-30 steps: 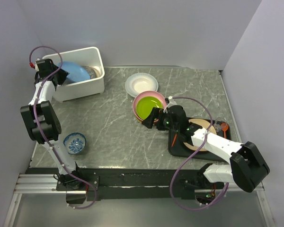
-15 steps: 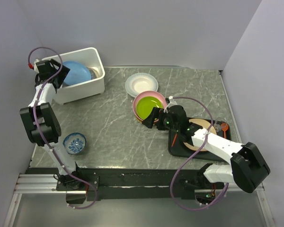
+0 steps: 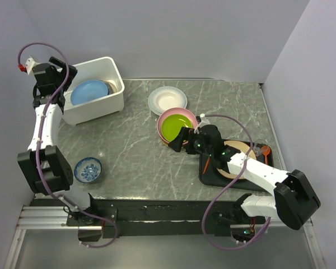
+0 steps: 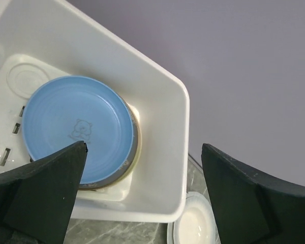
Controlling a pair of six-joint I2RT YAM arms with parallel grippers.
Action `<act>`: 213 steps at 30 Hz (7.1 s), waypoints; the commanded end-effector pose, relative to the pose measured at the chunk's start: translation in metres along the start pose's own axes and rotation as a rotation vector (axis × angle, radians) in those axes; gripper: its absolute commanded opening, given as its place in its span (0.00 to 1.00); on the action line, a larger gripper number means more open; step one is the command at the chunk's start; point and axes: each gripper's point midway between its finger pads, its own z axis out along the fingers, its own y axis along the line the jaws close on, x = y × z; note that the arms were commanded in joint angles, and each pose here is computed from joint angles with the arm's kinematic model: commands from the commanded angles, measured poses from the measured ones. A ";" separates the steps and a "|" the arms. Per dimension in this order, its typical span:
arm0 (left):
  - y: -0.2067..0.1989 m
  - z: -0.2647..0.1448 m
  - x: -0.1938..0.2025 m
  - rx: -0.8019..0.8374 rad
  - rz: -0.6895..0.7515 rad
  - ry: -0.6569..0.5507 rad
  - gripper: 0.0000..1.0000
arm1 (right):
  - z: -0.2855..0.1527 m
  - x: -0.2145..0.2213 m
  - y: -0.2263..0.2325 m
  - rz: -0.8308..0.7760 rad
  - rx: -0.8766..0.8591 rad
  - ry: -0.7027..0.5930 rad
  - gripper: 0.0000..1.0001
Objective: Place the plates into the plastic bin on the countertop
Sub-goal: Pick up the plate at the center of the board, then place the plate in the plastic bin.
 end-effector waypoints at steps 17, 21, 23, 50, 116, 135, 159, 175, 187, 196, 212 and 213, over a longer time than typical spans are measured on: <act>-0.131 -0.061 0.112 0.342 0.271 0.230 0.99 | -0.029 -0.049 -0.031 0.016 0.127 -0.159 1.00; -0.144 -0.078 0.151 0.422 0.299 0.320 0.98 | -0.033 -0.049 -0.038 0.034 0.147 -0.174 1.00; -0.151 -0.090 0.175 0.475 0.317 0.385 0.98 | -0.033 -0.047 -0.042 0.041 0.158 -0.175 1.00; -0.095 -0.182 0.373 0.533 0.365 0.862 0.96 | 0.019 -0.092 -0.061 0.044 0.158 -0.155 0.77; -0.071 -0.185 0.371 0.450 0.444 0.790 0.93 | 0.017 -0.111 -0.087 0.081 0.243 -0.259 0.00; -0.087 -0.194 0.389 0.596 0.395 0.836 0.90 | -0.022 -0.122 -0.075 0.099 0.205 -0.338 0.00; -0.102 -0.211 0.403 0.752 0.292 0.893 0.88 | -0.043 -0.120 -0.034 0.128 -0.004 -0.346 0.00; -0.107 -0.221 0.411 0.825 0.208 0.937 0.60 | -0.056 -0.112 -0.022 0.125 -0.061 -0.342 0.00; -0.105 -0.231 0.409 0.854 0.193 0.953 0.01 | -0.040 -0.098 -0.026 0.138 -0.085 -0.272 0.04; -0.108 -0.227 0.409 0.843 0.199 0.944 0.01 | -0.048 -0.096 -0.031 0.124 -0.052 -0.292 0.53; -0.096 -0.214 0.382 0.706 0.300 0.829 0.01 | -0.051 -0.090 -0.034 0.104 -0.040 -0.282 0.92; -0.093 -0.211 0.379 0.682 0.305 0.809 0.01 | -0.049 -0.092 -0.033 0.101 -0.048 -0.289 0.92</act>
